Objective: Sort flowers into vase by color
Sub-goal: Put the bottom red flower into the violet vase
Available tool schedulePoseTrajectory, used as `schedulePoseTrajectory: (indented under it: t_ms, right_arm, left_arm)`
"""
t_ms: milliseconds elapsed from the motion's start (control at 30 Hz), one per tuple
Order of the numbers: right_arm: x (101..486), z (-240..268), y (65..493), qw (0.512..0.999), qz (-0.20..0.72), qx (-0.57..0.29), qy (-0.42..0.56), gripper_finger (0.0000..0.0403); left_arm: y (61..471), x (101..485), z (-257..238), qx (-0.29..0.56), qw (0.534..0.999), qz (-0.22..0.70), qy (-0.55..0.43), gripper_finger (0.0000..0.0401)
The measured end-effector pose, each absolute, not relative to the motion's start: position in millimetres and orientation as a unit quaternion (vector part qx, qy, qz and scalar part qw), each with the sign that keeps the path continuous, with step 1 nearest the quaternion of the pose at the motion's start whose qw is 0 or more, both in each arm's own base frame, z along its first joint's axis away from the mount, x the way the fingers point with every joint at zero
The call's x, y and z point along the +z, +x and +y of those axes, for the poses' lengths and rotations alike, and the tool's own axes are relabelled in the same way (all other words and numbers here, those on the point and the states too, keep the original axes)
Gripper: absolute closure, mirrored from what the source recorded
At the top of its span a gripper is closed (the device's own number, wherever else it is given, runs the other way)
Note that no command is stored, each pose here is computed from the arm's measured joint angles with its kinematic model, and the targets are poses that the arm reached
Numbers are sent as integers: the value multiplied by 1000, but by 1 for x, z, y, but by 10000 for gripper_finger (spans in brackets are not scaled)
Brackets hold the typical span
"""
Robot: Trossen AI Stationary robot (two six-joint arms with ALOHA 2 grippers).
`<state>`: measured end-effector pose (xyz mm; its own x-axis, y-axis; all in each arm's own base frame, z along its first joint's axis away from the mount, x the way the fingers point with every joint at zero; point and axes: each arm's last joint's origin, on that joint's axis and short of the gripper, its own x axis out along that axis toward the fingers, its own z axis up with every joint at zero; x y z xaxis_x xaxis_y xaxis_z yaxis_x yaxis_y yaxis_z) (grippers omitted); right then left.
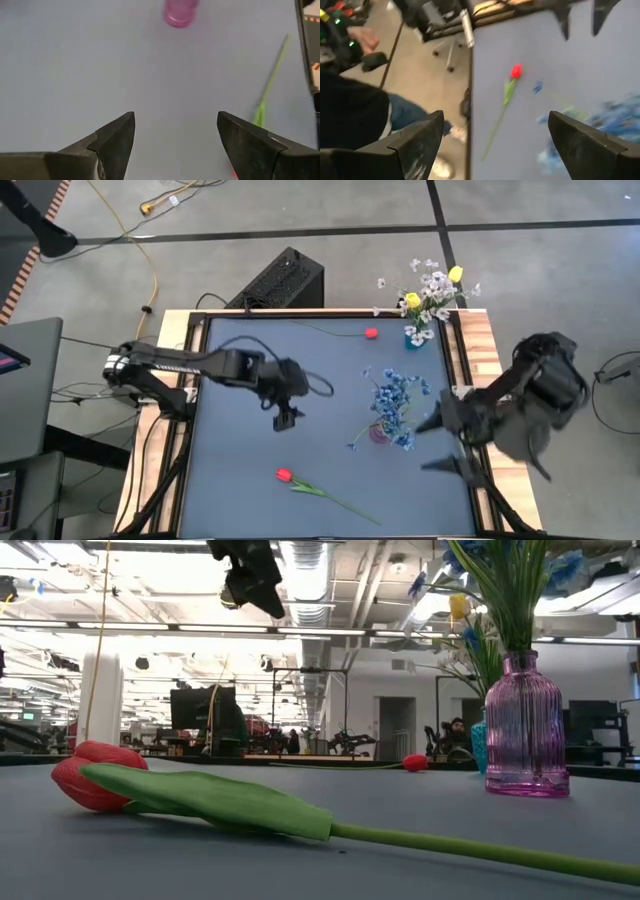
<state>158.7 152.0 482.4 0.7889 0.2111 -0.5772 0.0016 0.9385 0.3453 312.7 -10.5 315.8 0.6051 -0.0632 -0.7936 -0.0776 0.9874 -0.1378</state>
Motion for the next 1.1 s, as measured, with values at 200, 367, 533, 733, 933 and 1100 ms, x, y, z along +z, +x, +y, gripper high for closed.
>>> schedulePoseTrajectory:
  t_ms: [200,367,533,733,933,1100]
  right_arm:
    - [453,185,153,921,339,76,174,17]
    - [428,204,167,909,355,49,213,17]
    - [404,244,195,894,370,68,245,17]
    - [362,285,224,869,400,50,288,17]
    - [307,315,252,850,447,19,278,17]
    - [252,330,283,824,497,7,272,17]
  left_arm:
    - [326,305,-61,-44,898,432,-65,130]
    - [327,292,-100,-87,893,440,-20,130]
    - [321,292,-116,-83,892,444,-28,130]
    - [310,292,-141,-108,888,447,-24,130]
    - [297,293,-170,-117,899,420,36,130]
    - [290,295,-186,-132,903,406,53,130]
